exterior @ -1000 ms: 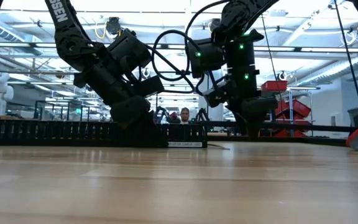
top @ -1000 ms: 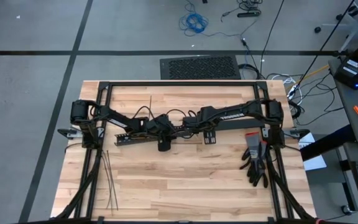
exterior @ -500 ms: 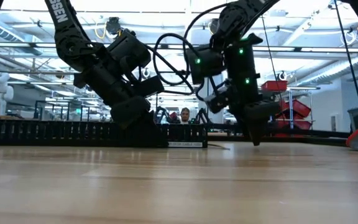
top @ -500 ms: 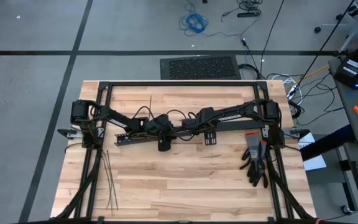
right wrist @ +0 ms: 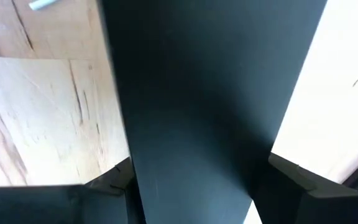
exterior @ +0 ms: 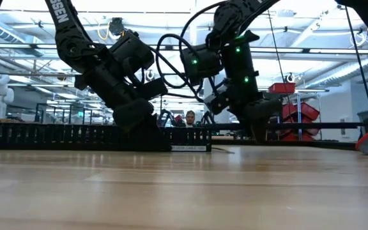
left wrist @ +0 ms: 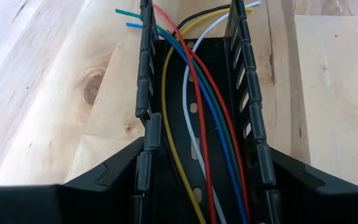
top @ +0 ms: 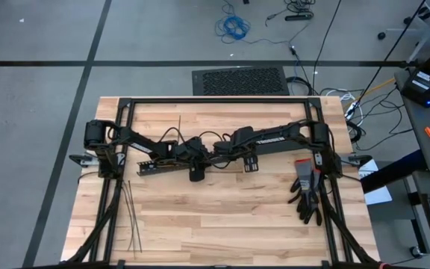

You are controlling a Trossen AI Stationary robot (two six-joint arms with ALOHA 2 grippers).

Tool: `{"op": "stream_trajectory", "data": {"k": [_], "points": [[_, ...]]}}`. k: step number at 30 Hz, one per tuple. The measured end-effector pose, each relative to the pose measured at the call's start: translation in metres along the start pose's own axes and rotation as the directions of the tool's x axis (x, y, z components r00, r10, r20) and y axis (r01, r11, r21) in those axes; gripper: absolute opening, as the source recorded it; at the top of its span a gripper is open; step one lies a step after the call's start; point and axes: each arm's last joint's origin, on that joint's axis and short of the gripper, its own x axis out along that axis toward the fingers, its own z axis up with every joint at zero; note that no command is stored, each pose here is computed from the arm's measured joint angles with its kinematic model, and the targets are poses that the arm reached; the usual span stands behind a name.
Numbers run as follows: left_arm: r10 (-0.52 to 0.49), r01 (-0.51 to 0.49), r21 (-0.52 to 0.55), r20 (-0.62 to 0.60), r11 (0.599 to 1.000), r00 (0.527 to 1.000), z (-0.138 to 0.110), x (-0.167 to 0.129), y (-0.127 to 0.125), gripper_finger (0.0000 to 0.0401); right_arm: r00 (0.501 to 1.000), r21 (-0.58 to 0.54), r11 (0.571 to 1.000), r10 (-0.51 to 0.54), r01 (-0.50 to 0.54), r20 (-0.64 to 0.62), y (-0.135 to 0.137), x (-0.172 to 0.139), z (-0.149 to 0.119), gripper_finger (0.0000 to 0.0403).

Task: Ziptie cables
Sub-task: Close the black cable duct

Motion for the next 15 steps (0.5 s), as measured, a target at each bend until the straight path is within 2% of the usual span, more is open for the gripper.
{"op": "stream_trajectory", "data": {"k": [8, 12, 15], "points": [[0.0, 0.0, 0.0, 0.008, 1.0, 1.0, 0.001, 0.0, 0.0, 0.0251, 0.998, 0.0, 1.0, 0.004, -0.004, -0.057, 0.004, 0.015, 0.009, 0.021], [0.001, -0.001, -0.001, 0.01, 1.0, 1.0, 0.001, 0.0, 0.0, 0.0251, 0.996, 0.015, 0.999, -0.031, 0.032, -0.081, 0.001, 0.012, 0.011, 0.021], [0.002, -0.002, 0.001, 0.022, 1.0, 1.0, 0.002, 0.0, 0.0, 0.0251, 0.998, 0.037, 0.998, -0.04, 0.042, -0.052, -0.001, 0.005, 0.015, 0.021]]}}
